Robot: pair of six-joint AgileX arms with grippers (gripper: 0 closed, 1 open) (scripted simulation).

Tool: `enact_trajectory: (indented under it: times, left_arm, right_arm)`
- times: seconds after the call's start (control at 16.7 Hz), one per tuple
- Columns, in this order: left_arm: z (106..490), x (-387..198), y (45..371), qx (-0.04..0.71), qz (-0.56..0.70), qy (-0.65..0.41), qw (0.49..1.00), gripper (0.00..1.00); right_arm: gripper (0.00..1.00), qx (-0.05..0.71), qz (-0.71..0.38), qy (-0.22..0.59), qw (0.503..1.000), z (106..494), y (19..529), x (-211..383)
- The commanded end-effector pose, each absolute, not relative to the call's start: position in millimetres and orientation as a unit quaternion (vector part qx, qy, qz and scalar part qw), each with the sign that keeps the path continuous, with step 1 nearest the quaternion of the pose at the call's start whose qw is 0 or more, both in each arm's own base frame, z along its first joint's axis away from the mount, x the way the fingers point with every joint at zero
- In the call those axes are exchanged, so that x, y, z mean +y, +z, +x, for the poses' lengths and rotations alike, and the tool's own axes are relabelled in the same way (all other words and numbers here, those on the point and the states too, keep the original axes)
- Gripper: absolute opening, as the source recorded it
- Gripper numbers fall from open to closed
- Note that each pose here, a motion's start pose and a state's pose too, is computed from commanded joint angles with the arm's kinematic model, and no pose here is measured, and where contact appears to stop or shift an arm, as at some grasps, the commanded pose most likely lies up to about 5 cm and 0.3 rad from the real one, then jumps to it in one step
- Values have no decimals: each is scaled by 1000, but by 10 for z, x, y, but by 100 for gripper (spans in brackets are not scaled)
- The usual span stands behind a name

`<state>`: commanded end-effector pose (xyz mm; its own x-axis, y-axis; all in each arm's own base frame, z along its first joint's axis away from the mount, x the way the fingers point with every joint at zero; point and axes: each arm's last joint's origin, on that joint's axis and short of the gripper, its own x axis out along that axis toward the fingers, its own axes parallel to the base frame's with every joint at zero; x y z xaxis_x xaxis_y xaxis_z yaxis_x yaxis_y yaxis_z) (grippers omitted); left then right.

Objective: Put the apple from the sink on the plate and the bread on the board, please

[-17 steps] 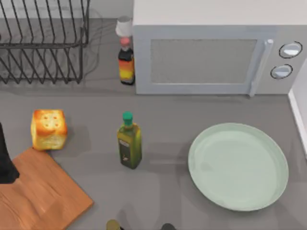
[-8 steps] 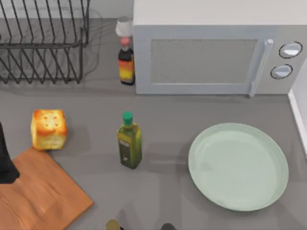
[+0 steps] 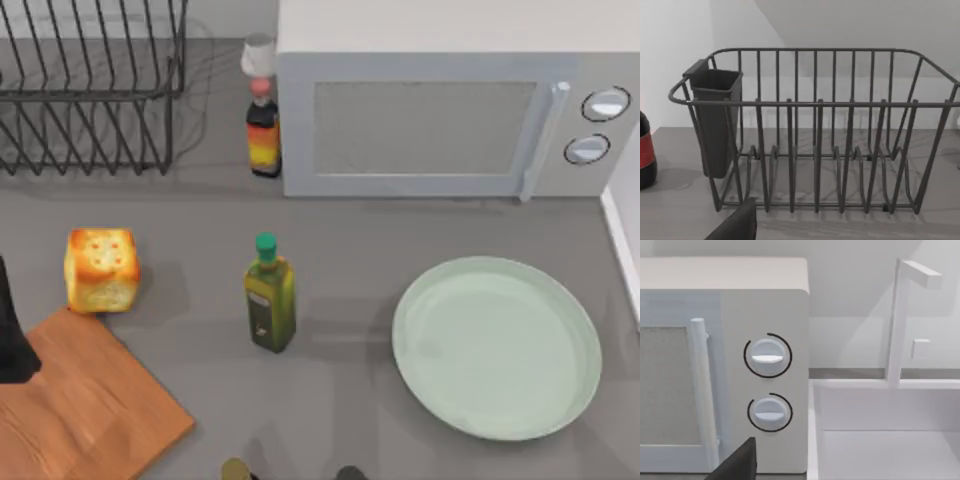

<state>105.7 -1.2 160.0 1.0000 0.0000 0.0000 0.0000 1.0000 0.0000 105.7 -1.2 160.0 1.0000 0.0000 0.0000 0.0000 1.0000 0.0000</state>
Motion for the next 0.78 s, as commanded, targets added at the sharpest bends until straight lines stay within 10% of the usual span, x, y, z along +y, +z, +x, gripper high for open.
enact_trajectory:
  times: [0.78]
  left_arm:
    - [1057,-12,1600,0,0,0,1000,100]
  right_arm:
    - [100,280,-34,-37,959,1699,2524,-179]
